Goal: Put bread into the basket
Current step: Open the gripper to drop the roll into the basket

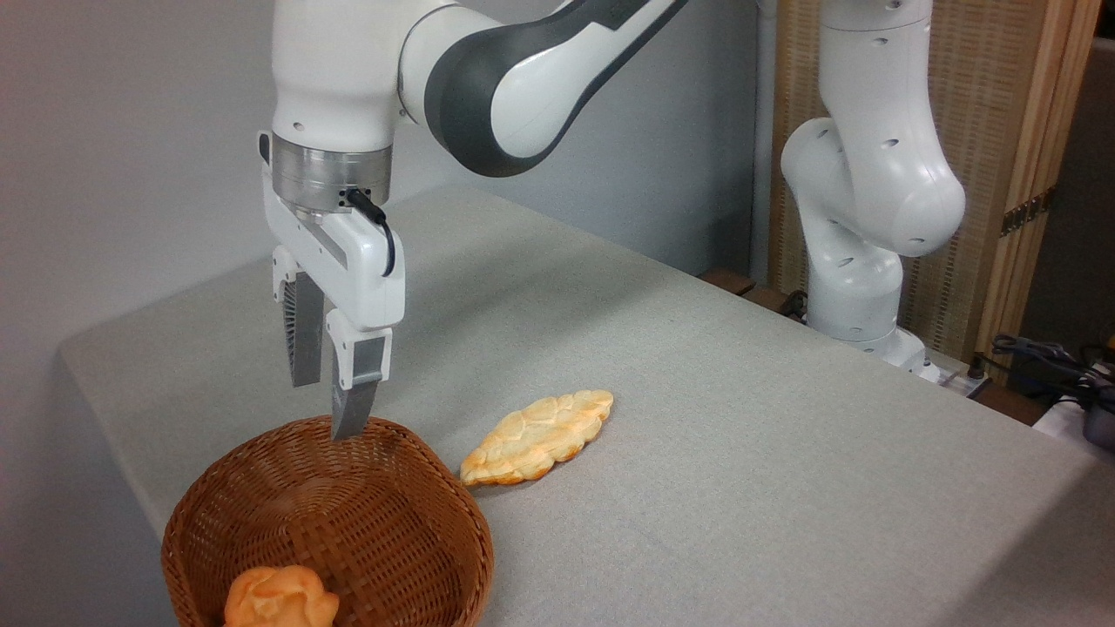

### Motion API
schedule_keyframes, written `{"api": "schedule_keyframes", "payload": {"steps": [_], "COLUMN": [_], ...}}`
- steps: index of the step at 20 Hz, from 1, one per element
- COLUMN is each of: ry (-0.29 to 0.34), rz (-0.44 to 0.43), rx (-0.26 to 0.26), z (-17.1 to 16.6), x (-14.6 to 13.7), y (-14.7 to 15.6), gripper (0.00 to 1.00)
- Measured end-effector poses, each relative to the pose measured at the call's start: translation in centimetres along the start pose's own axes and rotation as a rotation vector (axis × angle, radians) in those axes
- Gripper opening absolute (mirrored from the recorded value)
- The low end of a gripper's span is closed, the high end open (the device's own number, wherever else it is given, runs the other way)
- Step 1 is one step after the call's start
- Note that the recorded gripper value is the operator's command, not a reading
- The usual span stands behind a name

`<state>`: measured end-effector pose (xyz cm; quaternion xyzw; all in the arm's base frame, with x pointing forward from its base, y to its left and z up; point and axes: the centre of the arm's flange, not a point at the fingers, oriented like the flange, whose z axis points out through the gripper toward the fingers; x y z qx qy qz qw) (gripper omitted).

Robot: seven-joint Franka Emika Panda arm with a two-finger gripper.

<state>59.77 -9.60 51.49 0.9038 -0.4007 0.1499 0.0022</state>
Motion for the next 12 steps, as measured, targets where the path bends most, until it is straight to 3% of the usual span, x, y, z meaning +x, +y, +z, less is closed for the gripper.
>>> {"api": "schedule_keyframes", "payload": {"steps": [5, 12], "ry": [-0.107, -0.224], "rz": [-0.008, -0.049], "rx": [-0.097, -0.138], "z": [-1.1, -1.6], "x": [-1.8, -3.9], "y": [1.0, 1.3], "gripper": [1.0, 1.0]}}
